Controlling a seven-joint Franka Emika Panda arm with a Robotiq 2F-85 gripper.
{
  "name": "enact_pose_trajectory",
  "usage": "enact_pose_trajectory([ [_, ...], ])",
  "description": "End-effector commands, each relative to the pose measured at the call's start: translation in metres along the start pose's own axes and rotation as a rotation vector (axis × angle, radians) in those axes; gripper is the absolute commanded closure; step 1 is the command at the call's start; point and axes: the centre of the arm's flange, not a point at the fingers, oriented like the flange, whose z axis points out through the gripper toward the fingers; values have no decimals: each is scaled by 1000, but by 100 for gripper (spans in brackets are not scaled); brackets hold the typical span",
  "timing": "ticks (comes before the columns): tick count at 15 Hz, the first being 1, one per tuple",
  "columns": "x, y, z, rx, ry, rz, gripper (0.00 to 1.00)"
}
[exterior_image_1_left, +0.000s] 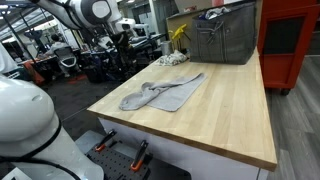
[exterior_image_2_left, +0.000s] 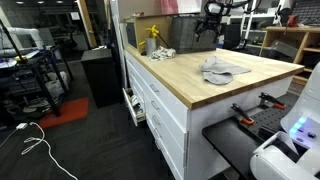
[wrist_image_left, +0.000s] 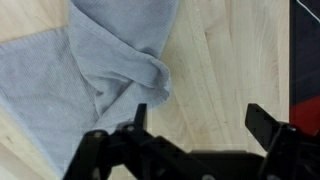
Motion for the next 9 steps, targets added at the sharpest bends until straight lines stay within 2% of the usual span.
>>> enact_pose_trajectory([
  [1,19,-25,16,-73,-27,1,0],
  [9,37,-38,53,-162,-57,31,0],
])
